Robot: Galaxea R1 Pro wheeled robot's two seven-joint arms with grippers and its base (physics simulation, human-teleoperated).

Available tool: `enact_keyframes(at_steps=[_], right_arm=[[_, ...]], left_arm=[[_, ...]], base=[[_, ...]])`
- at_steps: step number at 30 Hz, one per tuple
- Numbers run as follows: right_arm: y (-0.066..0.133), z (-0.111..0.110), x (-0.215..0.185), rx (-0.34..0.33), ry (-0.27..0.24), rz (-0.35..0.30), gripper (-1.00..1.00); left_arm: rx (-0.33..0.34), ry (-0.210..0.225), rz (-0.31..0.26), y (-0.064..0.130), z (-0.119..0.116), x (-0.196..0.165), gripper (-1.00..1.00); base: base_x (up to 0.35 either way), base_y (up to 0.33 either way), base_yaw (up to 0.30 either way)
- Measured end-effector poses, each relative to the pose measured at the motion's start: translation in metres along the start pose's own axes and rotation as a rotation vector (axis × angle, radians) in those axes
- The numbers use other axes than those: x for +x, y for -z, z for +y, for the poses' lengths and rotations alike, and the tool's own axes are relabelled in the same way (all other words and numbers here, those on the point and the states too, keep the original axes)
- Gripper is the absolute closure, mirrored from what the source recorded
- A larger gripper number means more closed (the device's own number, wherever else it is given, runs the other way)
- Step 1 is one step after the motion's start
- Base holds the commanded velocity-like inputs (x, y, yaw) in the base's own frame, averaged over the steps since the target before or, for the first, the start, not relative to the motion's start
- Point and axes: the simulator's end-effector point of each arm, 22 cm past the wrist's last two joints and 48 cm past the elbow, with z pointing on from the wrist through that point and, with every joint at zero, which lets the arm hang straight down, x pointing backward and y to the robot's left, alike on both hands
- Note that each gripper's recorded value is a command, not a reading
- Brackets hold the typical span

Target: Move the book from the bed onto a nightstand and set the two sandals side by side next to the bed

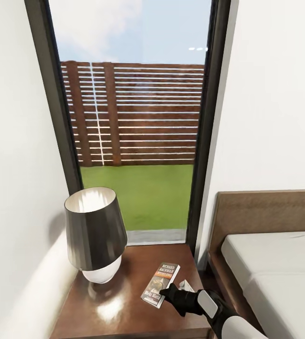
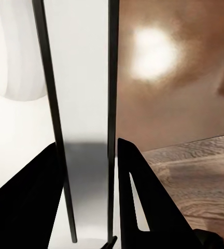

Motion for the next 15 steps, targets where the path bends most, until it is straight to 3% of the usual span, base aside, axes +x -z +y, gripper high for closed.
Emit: enact_keyframes(at_steps=[15], right_arm=[[-0.0011,-0.0023,0.0006,0.003,0.004,0.001,1.00]], left_arm=[[0.000,0.000,0.000,-0.0016,-0.0002,0.0010,-1.00]], base=[[0.000,0.000,0.000]])
